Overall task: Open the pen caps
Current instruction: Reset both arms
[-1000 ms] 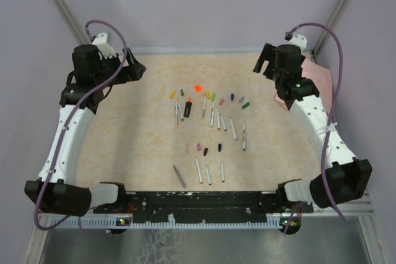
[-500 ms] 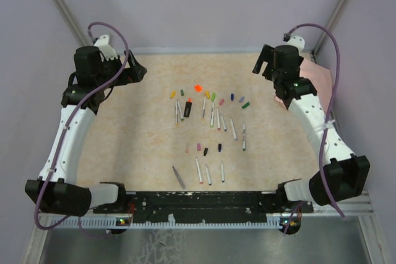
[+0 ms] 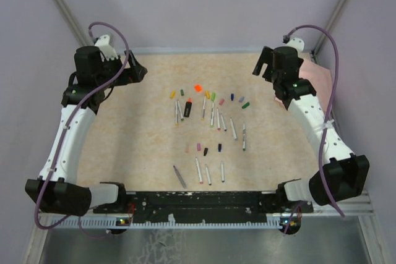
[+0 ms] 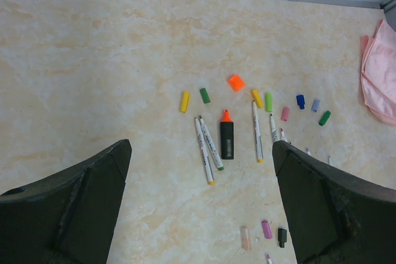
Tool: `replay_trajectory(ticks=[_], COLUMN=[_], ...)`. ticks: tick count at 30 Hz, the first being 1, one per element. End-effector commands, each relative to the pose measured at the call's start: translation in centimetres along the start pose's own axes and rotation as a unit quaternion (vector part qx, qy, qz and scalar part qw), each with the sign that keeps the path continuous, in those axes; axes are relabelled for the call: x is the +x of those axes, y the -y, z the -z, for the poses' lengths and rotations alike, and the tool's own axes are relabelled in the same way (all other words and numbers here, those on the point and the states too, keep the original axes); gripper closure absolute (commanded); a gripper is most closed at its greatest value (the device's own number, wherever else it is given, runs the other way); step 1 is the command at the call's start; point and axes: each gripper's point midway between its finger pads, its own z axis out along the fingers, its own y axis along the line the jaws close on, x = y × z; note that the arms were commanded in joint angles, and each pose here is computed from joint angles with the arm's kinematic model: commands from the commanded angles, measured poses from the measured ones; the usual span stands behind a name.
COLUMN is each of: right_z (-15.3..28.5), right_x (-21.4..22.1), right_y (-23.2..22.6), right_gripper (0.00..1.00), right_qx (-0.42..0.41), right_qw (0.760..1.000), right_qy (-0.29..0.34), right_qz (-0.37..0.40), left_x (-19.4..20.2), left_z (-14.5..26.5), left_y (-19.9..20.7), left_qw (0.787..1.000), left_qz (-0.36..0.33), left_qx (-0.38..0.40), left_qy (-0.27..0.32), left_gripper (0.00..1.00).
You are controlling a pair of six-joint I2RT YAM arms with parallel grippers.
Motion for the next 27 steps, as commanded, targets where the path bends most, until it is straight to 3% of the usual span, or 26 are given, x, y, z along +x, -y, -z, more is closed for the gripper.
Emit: replay_trajectory(ticks=[1,27], right_z=[1.01,0.59], right_x=[-1.76,-1.25], right_y=[0.62,1.40], right_gripper=[0.11,0.10], right_qx=[0.012,0.038], right_qw=[0.999,0.999], right_qy=[0.030,0.025], right_qz=[-0.016,-0.031], left_x=[0.24,0.60], left_z=[-0.30,-1.20], left_y=[0.08,0.23], left_qw=[1.000,1.000], left_qz=[-0.008,-0.006], left_qx=[0.010,0.018], left_qy=[-0.002,-0.015], left_gripper=[0.00,0.00])
